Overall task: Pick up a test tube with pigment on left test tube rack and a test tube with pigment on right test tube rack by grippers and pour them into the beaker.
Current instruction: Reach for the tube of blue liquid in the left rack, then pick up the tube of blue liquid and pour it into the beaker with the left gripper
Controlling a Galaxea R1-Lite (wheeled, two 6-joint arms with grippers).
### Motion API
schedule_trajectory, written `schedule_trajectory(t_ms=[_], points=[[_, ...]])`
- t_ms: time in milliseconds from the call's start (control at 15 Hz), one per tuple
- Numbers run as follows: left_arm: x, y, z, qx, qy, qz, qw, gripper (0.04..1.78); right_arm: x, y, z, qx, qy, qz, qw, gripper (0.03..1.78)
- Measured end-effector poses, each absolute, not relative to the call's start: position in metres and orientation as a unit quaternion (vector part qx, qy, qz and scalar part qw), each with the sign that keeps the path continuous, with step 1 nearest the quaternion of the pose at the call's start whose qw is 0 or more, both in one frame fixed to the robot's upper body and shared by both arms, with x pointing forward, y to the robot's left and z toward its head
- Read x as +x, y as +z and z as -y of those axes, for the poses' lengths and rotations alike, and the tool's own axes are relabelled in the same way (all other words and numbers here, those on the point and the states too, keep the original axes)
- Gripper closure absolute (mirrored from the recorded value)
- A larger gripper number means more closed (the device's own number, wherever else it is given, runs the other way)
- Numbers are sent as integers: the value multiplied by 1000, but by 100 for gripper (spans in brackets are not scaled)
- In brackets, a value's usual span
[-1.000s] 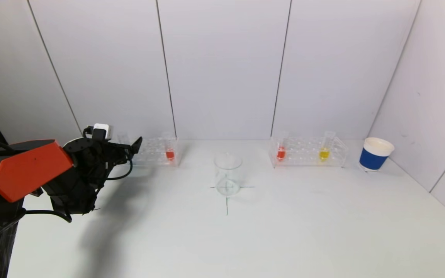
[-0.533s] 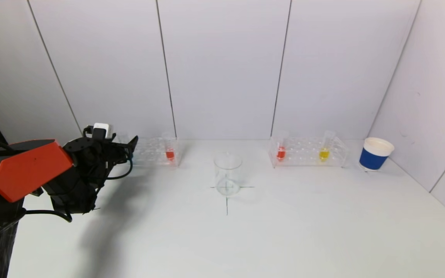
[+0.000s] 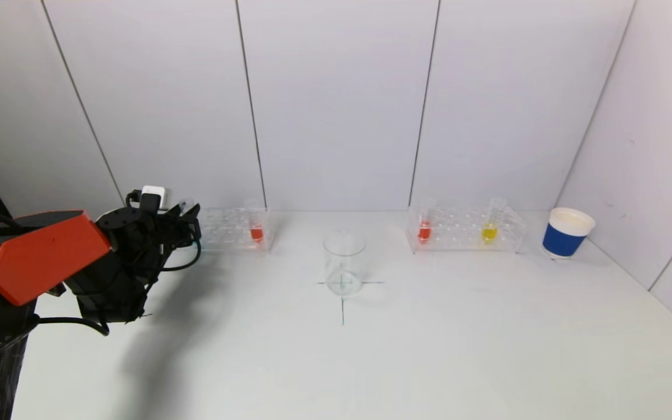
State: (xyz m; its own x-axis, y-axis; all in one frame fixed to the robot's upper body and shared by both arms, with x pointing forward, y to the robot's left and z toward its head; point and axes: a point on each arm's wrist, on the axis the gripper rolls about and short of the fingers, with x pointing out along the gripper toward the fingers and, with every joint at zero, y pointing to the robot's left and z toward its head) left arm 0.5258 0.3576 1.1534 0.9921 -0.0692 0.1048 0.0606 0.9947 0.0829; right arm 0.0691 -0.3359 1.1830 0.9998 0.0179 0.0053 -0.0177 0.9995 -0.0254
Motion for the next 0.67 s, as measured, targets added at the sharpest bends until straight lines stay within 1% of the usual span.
schedule_trajectory(t_ms=[467,667], points=[[526,1154,-358,40,-32,54,997,138,69,1183,336,-13,9,3,1000,4],[525,1160,-358,41,-32,58,997,138,69,1183,336,-13,9,3,1000,4]])
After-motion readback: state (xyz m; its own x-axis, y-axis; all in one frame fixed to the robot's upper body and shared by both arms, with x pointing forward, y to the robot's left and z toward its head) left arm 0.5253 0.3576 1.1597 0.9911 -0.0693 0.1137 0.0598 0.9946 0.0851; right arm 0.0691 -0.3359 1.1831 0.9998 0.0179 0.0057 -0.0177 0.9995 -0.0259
